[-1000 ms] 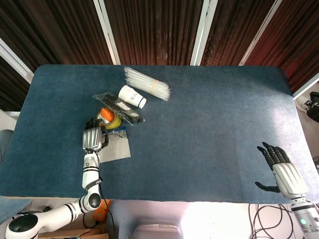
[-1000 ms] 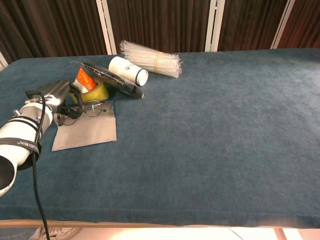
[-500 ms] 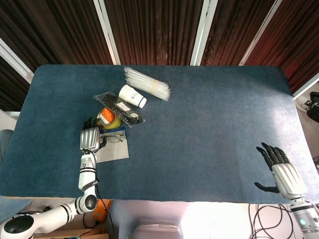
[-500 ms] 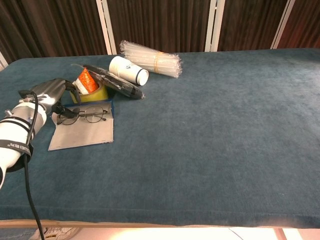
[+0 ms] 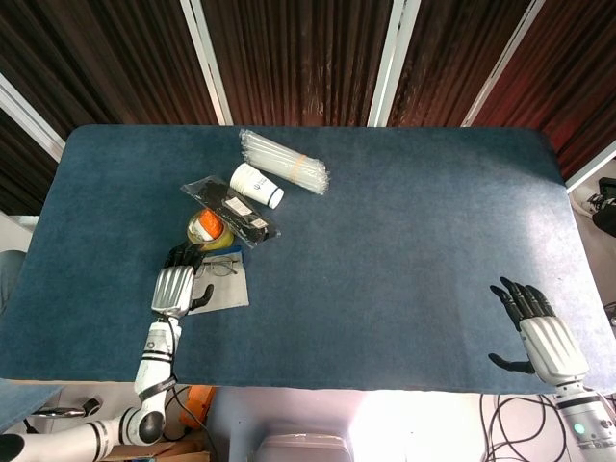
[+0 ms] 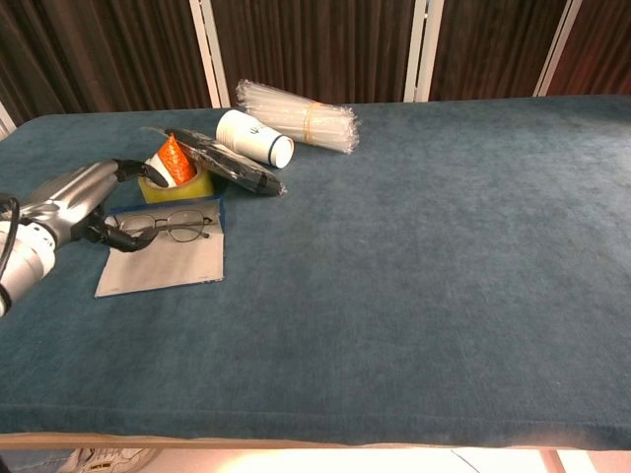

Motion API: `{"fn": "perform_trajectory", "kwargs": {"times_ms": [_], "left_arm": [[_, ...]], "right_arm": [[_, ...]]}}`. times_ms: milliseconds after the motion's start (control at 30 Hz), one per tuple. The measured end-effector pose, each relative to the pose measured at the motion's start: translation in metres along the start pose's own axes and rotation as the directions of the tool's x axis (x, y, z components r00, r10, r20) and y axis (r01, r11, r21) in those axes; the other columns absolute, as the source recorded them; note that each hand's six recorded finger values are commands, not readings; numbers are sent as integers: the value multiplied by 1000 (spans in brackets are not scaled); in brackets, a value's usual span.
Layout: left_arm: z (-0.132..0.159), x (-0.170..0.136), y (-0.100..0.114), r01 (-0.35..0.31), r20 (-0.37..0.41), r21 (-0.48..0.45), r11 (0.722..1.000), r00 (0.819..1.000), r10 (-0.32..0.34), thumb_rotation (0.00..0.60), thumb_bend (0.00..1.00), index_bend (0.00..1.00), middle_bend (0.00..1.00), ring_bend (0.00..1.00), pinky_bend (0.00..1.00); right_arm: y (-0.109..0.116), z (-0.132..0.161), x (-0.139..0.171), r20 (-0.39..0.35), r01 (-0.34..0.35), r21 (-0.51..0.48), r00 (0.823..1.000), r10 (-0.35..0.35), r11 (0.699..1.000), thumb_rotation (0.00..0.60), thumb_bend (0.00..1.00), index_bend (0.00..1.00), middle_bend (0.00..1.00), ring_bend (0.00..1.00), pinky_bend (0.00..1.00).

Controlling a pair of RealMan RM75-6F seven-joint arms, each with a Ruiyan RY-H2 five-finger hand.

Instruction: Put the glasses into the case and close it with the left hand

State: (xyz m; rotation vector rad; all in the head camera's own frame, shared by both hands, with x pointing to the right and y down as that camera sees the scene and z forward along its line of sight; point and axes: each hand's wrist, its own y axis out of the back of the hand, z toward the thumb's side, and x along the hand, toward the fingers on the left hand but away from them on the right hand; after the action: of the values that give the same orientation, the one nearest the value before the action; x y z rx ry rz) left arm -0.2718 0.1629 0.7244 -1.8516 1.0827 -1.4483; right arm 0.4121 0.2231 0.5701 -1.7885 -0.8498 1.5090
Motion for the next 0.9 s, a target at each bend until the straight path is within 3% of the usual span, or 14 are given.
{"fn": "perform_trajectory", "kwargs": {"times_ms": [200, 333, 900], "left_arm": [[-9, -32, -3, 141, 37, 40, 989, 989, -143, 553, 296, 272, 40, 0, 65], [-15, -42, -14, 192, 26, 61, 980, 981, -194, 555, 294, 287, 38, 0, 63], [-25, -35, -36, 161, -27, 148, 976, 987, -159, 555, 279, 300, 38, 0, 69]], "right_arm": [[-3, 3, -1, -3, -7, 7, 1000, 7, 1000, 600, 267, 0, 0, 0, 0], [-5, 4, -2, -4, -10, 10, 1000, 10, 1000, 600, 268, 0, 0, 0, 0], [-3, 3, 0, -10, -16, 7, 1000, 16, 1000, 600, 268, 0, 0, 0, 0]]}}
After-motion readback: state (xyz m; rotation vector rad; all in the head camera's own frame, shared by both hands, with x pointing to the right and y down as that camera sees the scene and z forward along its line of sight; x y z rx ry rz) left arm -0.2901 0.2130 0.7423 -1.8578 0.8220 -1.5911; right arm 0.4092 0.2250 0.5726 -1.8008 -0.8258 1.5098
